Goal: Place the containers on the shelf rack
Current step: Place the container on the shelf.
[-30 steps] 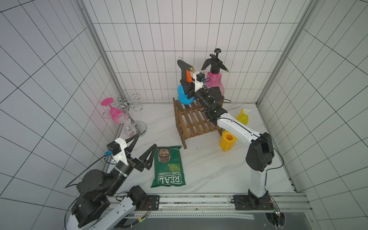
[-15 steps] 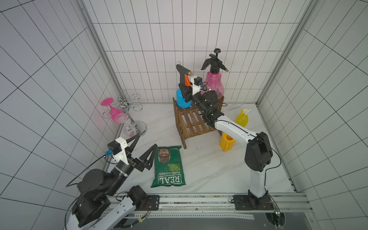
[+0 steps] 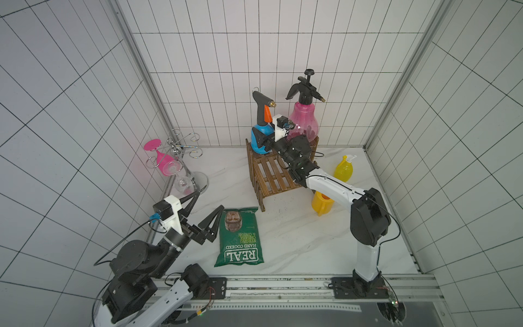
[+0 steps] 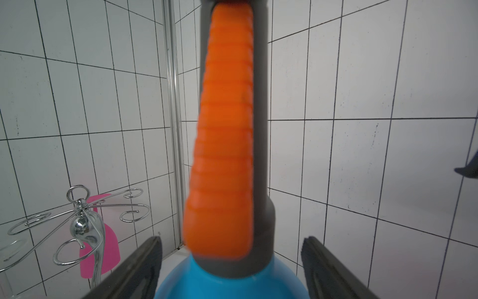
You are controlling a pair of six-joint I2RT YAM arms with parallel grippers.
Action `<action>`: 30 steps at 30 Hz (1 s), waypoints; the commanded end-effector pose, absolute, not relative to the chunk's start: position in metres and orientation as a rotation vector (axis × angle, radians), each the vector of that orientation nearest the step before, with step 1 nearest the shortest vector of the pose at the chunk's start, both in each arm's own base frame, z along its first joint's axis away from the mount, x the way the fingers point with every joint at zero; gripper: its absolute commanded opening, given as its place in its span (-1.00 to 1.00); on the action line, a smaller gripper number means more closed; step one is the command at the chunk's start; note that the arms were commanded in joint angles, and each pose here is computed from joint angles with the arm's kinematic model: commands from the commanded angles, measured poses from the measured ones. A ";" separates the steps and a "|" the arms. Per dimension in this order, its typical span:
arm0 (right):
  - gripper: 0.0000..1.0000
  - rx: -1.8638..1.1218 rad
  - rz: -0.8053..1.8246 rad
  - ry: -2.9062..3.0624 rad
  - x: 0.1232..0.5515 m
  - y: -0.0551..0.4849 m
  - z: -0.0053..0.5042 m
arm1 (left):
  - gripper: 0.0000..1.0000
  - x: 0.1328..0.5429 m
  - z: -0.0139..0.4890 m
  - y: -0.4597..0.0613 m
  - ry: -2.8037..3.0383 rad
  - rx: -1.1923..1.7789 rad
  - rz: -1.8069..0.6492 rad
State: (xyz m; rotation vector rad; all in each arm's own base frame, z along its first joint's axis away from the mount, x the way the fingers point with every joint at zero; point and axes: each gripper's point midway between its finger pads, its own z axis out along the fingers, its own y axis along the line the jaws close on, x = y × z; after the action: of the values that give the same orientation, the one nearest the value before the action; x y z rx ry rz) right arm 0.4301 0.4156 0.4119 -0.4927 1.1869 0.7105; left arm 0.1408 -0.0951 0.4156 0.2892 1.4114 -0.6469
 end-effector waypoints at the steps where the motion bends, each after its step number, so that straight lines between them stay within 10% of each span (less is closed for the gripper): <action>1: 0.84 -0.464 0.709 1.118 0.414 0.404 0.443 | 0.97 0.140 0.421 -0.098 1.400 0.295 -0.667; 19: 0.98 -0.735 0.757 1.217 0.299 0.353 0.431 | 0.97 0.142 0.418 -0.108 1.398 0.305 -0.714; 30: 0.98 -0.159 0.484 2.255 0.196 0.134 0.248 | 0.95 0.179 0.327 -0.185 1.631 0.374 -0.955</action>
State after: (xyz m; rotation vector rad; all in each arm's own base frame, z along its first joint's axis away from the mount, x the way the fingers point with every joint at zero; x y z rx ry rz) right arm 0.2203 0.2040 0.3632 -0.4206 1.7499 0.7556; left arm 0.1791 -0.1663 0.3304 0.3549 1.6355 -0.8407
